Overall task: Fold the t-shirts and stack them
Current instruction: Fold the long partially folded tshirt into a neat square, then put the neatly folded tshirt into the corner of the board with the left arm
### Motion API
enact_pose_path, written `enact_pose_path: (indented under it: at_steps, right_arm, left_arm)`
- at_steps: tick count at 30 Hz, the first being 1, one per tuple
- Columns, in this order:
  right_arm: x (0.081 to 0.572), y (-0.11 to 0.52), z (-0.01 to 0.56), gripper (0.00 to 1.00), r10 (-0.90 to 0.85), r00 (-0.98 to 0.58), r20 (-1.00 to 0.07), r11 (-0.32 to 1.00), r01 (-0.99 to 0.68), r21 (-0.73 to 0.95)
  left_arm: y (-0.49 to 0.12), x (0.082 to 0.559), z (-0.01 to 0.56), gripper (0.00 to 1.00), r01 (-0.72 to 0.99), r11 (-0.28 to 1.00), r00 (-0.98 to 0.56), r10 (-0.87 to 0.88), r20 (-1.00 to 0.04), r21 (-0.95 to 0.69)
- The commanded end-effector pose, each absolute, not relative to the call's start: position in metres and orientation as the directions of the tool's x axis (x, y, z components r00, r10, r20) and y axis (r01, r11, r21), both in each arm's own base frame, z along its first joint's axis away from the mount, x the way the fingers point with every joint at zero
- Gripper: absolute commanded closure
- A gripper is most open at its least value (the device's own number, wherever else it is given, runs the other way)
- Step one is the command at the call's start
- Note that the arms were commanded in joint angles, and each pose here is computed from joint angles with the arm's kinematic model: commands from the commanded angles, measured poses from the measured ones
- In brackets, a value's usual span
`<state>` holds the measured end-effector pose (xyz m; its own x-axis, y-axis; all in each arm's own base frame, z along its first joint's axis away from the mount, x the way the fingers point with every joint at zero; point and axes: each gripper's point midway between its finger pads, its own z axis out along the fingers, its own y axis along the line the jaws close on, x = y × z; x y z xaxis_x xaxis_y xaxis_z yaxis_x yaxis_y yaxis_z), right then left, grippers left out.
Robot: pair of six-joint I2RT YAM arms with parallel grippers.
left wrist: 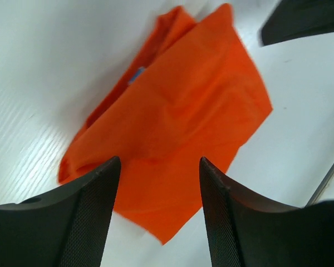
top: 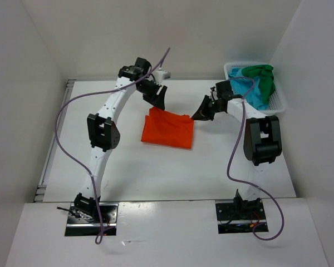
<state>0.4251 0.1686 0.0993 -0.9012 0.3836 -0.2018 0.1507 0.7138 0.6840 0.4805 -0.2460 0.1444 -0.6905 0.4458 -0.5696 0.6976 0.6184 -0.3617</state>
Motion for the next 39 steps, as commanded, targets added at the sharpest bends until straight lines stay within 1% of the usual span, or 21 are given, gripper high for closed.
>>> enact_pose_path:
  at_steps: [1,6,7,9,10,12,17,19,20,21,22,23,25,27,28,30,31,32,33,35,39]
  right_arm:
    - [0.435,0.180,0.104,0.87,0.380,-0.886,-0.267,0.722,0.103,0.684]
    - [0.443,0.189,0.083,0.95,0.407,-0.888,-0.214,0.697,0.151,0.701]
    - [0.444,0.188,0.078,0.95,0.420,-0.885,-0.204,0.700,0.172,0.693]
    - [0.454,0.191,0.073,1.00,0.440,-0.873,-0.213,0.701,0.185,0.689]
    - [0.454,0.189,0.067,1.00,0.443,-0.872,-0.208,0.707,0.197,0.679]
    - [0.462,0.186,0.066,1.00,0.462,-0.859,-0.223,0.715,0.211,0.667]
    - [0.466,0.185,0.061,1.00,0.459,-0.859,-0.228,0.725,0.213,0.655]
    - [0.470,0.189,0.074,1.00,0.455,-0.854,-0.252,0.727,0.193,0.659]
    - [0.478,0.190,0.092,1.00,0.450,-0.843,-0.294,0.726,0.154,0.670]
    - [0.475,0.194,0.100,0.97,0.443,-0.846,-0.297,0.732,0.150,0.665]
    - [0.475,0.199,0.104,0.89,0.414,-0.851,-0.323,0.750,0.118,0.650]
    - [0.481,0.200,0.126,0.84,0.409,-0.837,-0.363,0.749,0.081,0.658]
    - [0.476,0.210,0.140,0.73,0.380,-0.837,-0.394,0.765,0.045,0.643]
    - [0.473,0.208,0.164,0.65,0.375,-0.815,-0.442,0.779,0.018,0.627]
    - [0.471,0.205,0.171,0.59,0.371,-0.806,-0.462,0.788,0.010,0.615]
    - [0.466,0.198,0.193,0.51,0.360,-0.774,-0.521,0.815,-0.011,0.579]
    - [0.461,0.192,0.196,0.46,0.356,-0.771,-0.528,0.831,0.003,0.556]
    - [0.456,0.187,0.194,0.38,0.341,-0.762,-0.550,0.856,0.010,0.517]
    - [0.452,0.183,0.197,0.33,0.345,-0.755,-0.557,0.862,0.020,0.506]
    - [0.438,0.177,0.201,0.27,0.337,-0.746,-0.575,0.876,0.025,0.481]
    - [0.419,0.165,0.196,0.25,0.340,-0.742,-0.577,0.888,0.051,0.458]
  left_arm:
    - [-0.257,0.477,0.168,0.34,0.751,0.577,-0.626,0.469,-0.623,-0.320]
    - [-0.242,0.488,0.121,0.36,0.686,0.669,-0.696,0.485,-0.530,-0.288]
    - [-0.234,0.492,0.109,0.36,0.671,0.686,-0.709,0.483,-0.514,-0.281]
    - [-0.225,0.501,0.095,0.36,0.620,0.736,-0.747,0.446,-0.493,-0.273]
    - [-0.221,0.507,0.090,0.37,0.606,0.747,-0.752,0.427,-0.501,-0.273]
    - [-0.211,0.507,0.071,0.37,0.573,0.774,-0.781,0.416,-0.466,-0.270]
    - [-0.208,0.502,0.060,0.37,0.565,0.781,-0.791,0.420,-0.445,-0.267]
    - [-0.205,0.505,0.071,0.37,0.568,0.789,-0.776,0.417,-0.473,-0.236]
    - [-0.205,0.506,0.076,0.36,0.571,0.788,-0.769,0.416,-0.485,-0.231]
    - [-0.203,0.508,0.089,0.34,0.573,0.792,-0.756,0.413,-0.509,-0.210]
    - [-0.201,0.510,0.093,0.32,0.571,0.798,-0.749,0.412,-0.519,-0.191]
    - [-0.200,0.512,0.107,0.30,0.574,0.801,-0.733,0.408,-0.545,-0.172]
    - [-0.195,0.515,0.121,0.23,0.572,0.804,-0.718,0.396,-0.572,-0.161]
    - [-0.184,0.518,0.144,0.11,0.546,0.823,-0.706,0.352,-0.615,-0.156]
    - [-0.184,0.516,0.153,0.00,0.550,0.816,-0.698,0.332,-0.635,-0.179]
    - [-0.182,0.517,0.191,0.00,0.561,0.813,-0.630,0.299,-0.716,-0.155]
    - [-0.175,0.509,0.183,0.00,0.546,0.818,-0.653,0.284,-0.703,-0.177]
    - [-0.171,0.504,0.201,0.00,0.545,0.824,-0.623,0.278,-0.731,-0.152]
    - [-0.168,0.502,0.202,0.00,0.538,0.832,-0.620,0.278,-0.734,-0.139]
    - [-0.161,0.490,0.185,0.00,0.524,0.841,-0.652,0.296,-0.698,-0.132]
    - [-0.157,0.463,0.138,0.00,0.516,0.832,-0.731,0.304,-0.610,-0.203]
